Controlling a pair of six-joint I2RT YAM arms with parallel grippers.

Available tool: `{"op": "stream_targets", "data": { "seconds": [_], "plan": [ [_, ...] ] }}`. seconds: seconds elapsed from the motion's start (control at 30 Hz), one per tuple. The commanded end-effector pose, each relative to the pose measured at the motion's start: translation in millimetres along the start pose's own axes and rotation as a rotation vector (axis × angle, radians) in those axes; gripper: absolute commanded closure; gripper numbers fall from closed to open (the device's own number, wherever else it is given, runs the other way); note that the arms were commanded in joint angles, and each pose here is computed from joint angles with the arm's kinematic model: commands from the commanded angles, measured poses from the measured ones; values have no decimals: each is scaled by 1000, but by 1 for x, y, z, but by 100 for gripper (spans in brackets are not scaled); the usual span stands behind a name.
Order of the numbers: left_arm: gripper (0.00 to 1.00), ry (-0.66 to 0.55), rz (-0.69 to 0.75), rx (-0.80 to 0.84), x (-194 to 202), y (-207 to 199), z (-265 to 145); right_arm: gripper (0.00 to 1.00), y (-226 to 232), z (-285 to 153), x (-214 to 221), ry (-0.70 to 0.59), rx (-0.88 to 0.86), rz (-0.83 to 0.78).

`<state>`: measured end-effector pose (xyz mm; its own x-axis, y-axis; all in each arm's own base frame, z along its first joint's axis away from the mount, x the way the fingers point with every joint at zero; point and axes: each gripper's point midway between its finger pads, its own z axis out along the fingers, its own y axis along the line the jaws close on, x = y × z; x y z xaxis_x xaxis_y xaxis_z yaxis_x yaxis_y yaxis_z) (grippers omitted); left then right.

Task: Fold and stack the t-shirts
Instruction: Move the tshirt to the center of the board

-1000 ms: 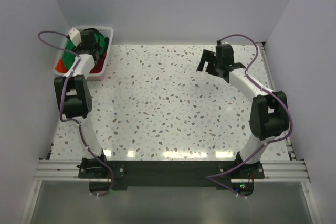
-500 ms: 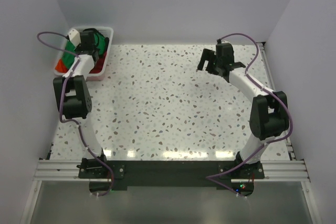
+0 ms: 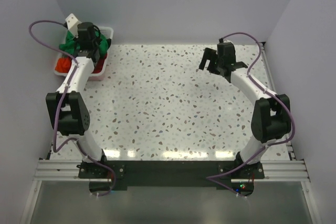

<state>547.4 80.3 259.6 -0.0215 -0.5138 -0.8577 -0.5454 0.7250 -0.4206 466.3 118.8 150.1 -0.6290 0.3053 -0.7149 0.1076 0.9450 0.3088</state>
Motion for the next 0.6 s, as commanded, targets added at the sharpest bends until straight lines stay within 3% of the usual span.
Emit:
{"op": "stream_targets", "data": {
  "seconds": [0.0, 0.17, 0.3, 0.57],
  "plan": [
    [100, -83, 24, 175, -22, -59, -38, 5, 10, -41, -43, -129, -7, 26],
    [100, -103, 114, 331, -19, -113, -84, 5, 6, -78, -58, -181, 12, 35],
    [100, -118, 144, 500, -27, -160, -145, 5, 5, -106, -67, -221, 14, 45],
    [100, -113, 147, 841, -53, -210, -266, 5, -6, -169, -79, -319, 30, 87]
  ]
}}
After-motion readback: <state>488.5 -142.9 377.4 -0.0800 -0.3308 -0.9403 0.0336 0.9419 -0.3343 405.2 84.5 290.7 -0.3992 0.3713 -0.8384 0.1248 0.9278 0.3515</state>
